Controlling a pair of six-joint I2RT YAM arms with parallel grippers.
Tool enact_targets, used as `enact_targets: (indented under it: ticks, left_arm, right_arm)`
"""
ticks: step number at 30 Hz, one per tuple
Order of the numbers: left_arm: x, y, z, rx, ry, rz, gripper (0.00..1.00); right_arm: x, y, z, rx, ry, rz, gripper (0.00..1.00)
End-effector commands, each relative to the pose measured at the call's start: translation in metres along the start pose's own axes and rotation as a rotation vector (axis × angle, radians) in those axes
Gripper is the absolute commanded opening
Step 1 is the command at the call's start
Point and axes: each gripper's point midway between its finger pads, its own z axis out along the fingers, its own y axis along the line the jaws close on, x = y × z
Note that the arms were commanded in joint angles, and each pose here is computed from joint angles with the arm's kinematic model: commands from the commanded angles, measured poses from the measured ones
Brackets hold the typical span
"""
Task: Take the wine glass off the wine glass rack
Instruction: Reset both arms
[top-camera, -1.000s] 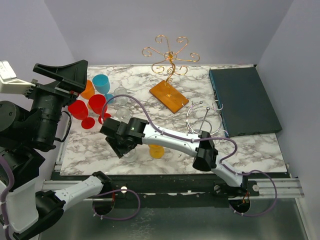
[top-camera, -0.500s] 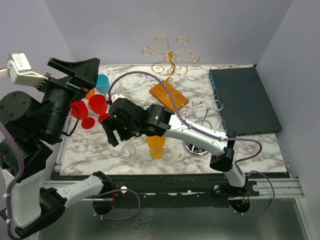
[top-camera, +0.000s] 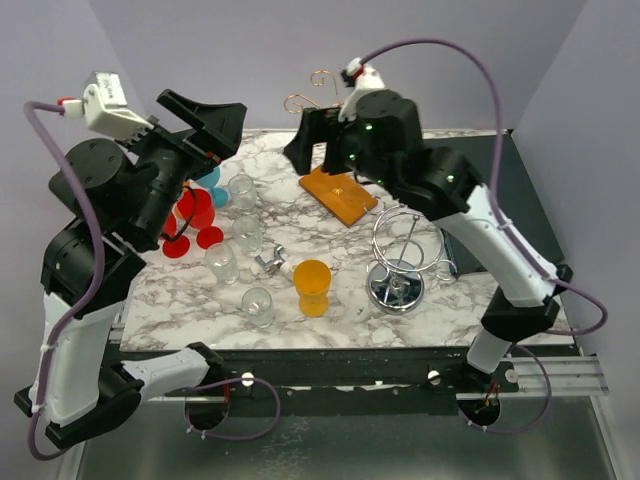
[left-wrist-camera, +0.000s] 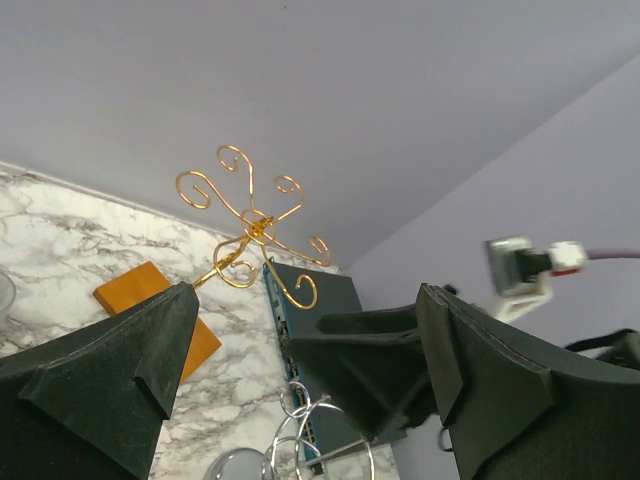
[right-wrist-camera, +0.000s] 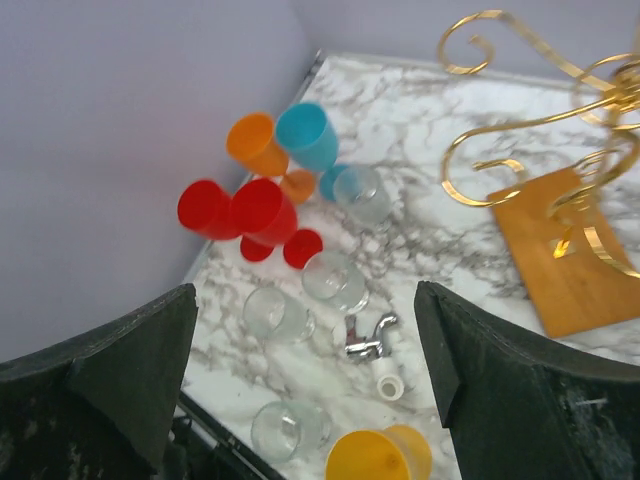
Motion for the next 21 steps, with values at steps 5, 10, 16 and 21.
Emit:
enact_targets:
  ticks: [5, 10, 16, 21]
  left_arm:
    - [0.072, 0.007, 0.054, -0.023, 0.185, 0.087, 0.99]
    - [0.106, 0.024, 0.081, -0.089, 0.252, 0.132, 0.99]
    - [0.120, 0.036, 0.095, -0.132, 0.272, 0.196, 0.99]
    - [0.122, 0.043, 0.098, -0.158, 0.272, 0.225, 0.99]
  right_arm:
    - [-0.097, -0.098, -0.059, 0.211, -0.324, 0.049, 1.00]
    - [-0.113, -0.139, -0.081, 0.266, -0.387, 0.087, 1.00]
    - [-0.108, -0.143, -0.085, 0.256, -0.398, 0.114, 1.00]
    - [-0.106, -0.144, -0.091, 0.255, -0.412, 0.118, 1.00]
